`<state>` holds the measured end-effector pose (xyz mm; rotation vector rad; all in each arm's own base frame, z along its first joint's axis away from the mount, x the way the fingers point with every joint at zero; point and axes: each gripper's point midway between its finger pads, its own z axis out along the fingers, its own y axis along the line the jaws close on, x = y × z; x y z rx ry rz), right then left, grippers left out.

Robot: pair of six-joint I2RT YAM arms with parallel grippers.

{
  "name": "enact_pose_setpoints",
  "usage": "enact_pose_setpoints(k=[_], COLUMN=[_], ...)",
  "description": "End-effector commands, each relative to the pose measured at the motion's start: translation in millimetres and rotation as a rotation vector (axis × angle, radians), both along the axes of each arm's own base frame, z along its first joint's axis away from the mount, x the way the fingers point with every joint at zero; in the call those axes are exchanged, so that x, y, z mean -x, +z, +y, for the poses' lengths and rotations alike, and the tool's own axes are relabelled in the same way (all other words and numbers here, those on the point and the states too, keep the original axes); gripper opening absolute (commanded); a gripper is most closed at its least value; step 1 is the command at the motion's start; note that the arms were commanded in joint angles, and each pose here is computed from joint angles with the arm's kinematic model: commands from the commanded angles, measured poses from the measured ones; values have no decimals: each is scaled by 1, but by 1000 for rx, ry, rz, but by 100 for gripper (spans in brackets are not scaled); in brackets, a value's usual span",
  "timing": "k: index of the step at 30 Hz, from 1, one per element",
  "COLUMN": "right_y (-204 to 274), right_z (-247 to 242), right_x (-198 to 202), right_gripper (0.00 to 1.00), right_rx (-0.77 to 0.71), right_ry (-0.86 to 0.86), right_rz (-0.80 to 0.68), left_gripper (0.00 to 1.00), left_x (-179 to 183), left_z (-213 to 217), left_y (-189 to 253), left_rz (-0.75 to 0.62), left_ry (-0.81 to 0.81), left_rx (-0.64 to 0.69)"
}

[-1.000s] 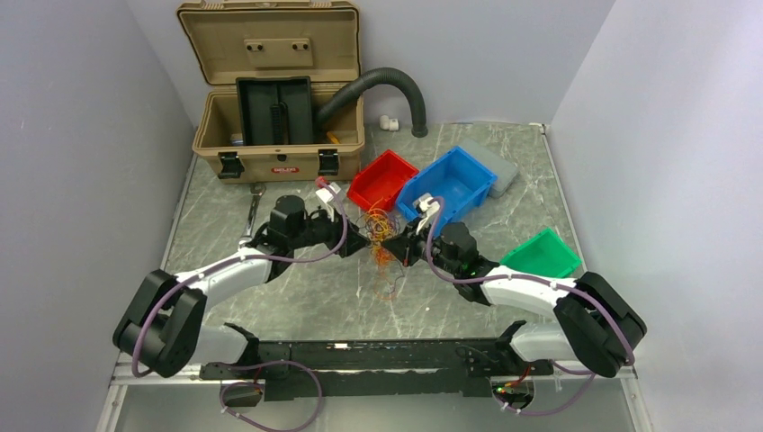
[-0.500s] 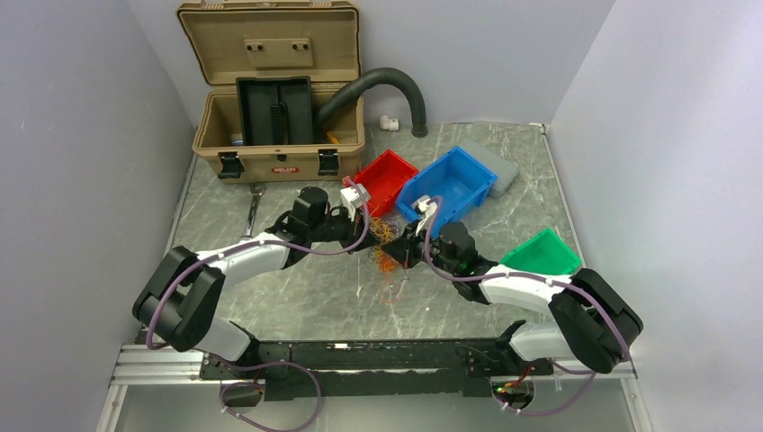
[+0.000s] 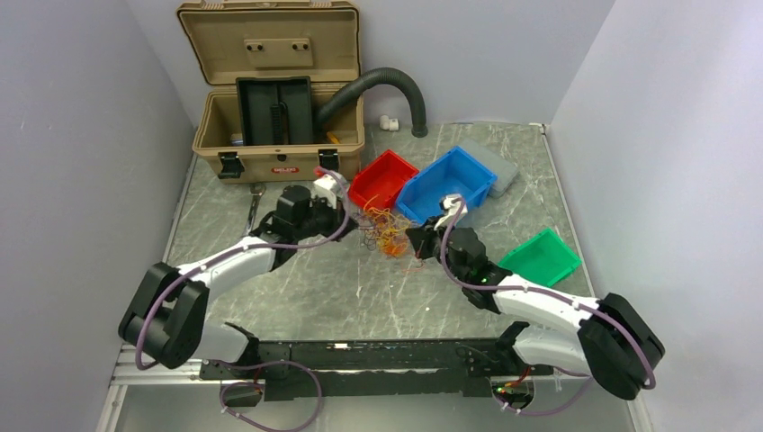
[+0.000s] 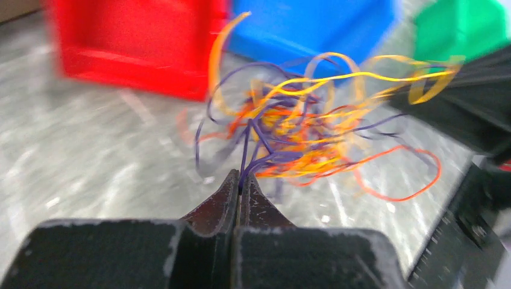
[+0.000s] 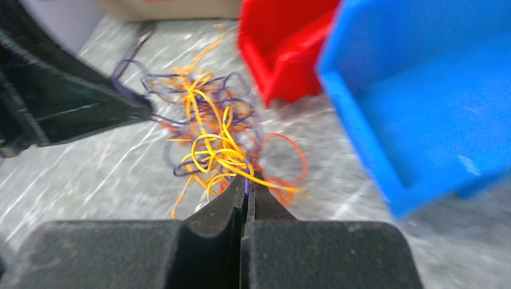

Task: Untangle the cables

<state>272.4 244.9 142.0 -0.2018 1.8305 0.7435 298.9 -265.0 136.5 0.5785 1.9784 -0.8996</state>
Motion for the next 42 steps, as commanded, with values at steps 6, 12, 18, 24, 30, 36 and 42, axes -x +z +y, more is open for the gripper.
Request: enact_pose_setpoints(k=[6,12,18,24,30,36,42], right_y=[-1,-1,11,19,16,15,7], right_z=[-121,-113,-53,5,2,-10,-52], right_x=[-24,-26,-23,1,-3,-9,-23], right_gripper=[0,0,0,0,0,0,0], right_rx=[-4,-6,8,-21,-2,-4,0], right_ry=[-702,-664,-319,51,24,-55,-316], right_rz=[18,20,-46,-99,-88,-78,-30], left_gripper=[0,0,15,73,85,80,70], left_x=[-41,-30,-31,-20,-18,-19,-23], left_z=[156,202,150,73,23,5,5], left_y=[-17,-8,15,22,-5,-41,-78], left_rz=[75,21,-63,-115,-21,129,290], left_ry=[717,953,637,290,129,33,24], left_rx=[-44,-95,3,30,-80,-150,-261])
